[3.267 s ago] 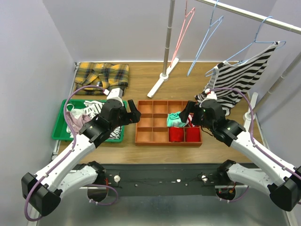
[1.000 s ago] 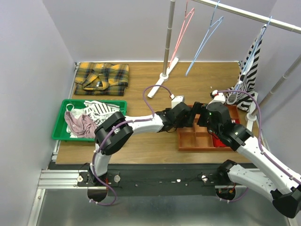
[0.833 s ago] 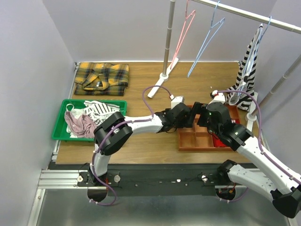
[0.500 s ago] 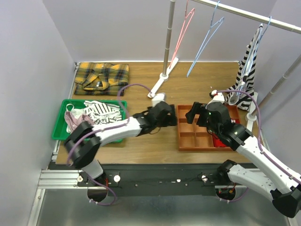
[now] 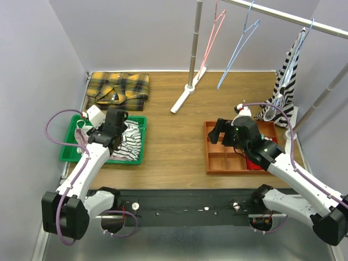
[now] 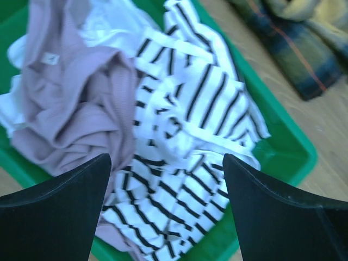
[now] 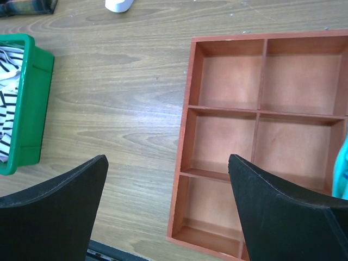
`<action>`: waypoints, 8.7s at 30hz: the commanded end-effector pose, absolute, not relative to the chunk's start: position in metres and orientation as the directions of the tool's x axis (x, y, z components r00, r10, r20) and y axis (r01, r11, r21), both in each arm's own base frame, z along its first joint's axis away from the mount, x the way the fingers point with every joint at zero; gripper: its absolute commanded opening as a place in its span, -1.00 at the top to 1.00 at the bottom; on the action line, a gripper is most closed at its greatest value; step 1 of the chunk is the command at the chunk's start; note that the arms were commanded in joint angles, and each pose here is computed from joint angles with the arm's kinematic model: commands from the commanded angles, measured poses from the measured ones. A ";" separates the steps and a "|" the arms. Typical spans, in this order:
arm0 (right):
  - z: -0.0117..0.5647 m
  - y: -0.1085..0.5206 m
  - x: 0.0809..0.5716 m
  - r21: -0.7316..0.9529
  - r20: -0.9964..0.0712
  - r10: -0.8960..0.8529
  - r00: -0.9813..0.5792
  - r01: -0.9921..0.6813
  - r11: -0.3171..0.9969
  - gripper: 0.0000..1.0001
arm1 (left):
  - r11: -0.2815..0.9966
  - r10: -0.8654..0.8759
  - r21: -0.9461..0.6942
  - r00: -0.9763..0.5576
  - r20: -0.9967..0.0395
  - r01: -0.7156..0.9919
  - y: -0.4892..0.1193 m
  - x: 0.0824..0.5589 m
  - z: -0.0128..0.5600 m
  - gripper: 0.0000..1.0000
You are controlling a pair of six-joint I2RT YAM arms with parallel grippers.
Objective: Place the tank top on the hanger
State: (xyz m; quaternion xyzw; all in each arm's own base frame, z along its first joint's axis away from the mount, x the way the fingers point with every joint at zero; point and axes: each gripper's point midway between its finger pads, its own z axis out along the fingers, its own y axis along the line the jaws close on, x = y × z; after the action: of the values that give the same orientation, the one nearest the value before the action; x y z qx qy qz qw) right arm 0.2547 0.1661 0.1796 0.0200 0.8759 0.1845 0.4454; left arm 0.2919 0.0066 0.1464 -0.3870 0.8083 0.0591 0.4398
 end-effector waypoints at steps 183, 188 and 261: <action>0.494 0.272 0.318 0.328 -0.941 0.267 -0.206 -0.370 0.869 0.99 | 0.855 -0.479 -0.430 0.121 -0.870 0.292 -0.128 0.298 0.578 1.00; 0.588 0.229 0.304 0.317 -0.944 0.330 -0.025 -0.352 0.880 0.99 | 0.839 -0.489 -0.426 0.125 -0.863 0.340 -0.135 0.296 0.599 1.00; 0.159 0.167 0.221 0.350 -0.753 0.272 -0.599 -0.014 0.937 -0.51 | 0.736 0.060 0.042 -0.003 -0.998 0.676 -0.415 0.402 0.449 -0.08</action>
State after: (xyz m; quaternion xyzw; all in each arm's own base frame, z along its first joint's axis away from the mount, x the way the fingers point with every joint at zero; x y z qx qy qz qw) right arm 0.2188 0.1685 0.1537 0.0699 0.8820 0.1670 0.4350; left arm 0.3859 -0.4075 0.4518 0.2677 0.6712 -0.2739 0.6346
